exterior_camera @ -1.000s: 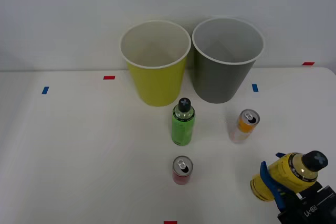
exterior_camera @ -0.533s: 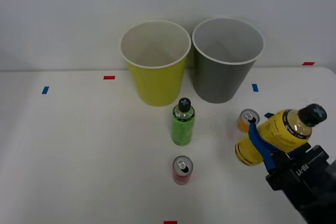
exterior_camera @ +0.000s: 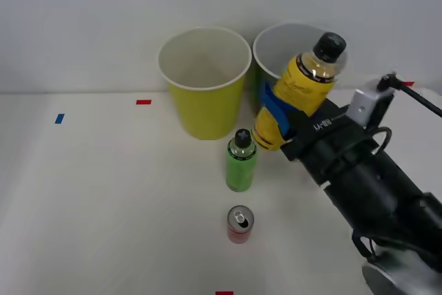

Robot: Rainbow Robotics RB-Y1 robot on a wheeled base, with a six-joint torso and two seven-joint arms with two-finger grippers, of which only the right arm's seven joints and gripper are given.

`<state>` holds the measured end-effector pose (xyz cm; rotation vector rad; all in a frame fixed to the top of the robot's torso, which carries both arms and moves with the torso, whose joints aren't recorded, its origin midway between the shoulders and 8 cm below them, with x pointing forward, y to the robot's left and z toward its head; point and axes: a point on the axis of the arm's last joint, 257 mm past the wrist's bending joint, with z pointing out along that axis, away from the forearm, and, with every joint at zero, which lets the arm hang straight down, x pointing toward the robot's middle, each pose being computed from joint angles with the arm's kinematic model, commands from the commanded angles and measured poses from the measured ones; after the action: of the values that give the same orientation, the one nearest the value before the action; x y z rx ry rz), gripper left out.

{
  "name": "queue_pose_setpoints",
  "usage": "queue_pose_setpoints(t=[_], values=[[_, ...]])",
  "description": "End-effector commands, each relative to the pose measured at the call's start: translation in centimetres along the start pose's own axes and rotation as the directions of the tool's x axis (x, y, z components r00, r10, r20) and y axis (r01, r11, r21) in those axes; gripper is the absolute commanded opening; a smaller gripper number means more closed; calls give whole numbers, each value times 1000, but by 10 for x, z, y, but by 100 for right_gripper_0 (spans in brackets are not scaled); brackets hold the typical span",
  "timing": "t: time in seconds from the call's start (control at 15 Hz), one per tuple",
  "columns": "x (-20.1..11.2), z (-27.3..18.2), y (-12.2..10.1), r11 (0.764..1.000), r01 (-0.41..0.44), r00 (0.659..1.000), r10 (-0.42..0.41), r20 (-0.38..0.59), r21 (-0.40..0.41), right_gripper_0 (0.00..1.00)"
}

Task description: Put cans in the gray bin, plastic bottles in the light green bin

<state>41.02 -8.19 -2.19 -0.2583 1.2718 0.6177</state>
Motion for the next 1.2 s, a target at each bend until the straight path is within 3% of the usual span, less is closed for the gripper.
queue_pose_setpoints(t=[0.07, 0.4, 0.67, 0.93, 1.2], values=[[-14, 54, 26, 999, -33, 998, 32, -53, -18, 0], [-6, 143, 42, 994, -109, 994, 108, -26, -26, 0], [5, 202, 44, 996, -93, 995, 93, -33, 1, 0], [9, 229, 15, 995, 84, 995, -80, -61, 61, 0], [22, 242, 9, 987, 143, 986, -135, -100, 70, 0]])
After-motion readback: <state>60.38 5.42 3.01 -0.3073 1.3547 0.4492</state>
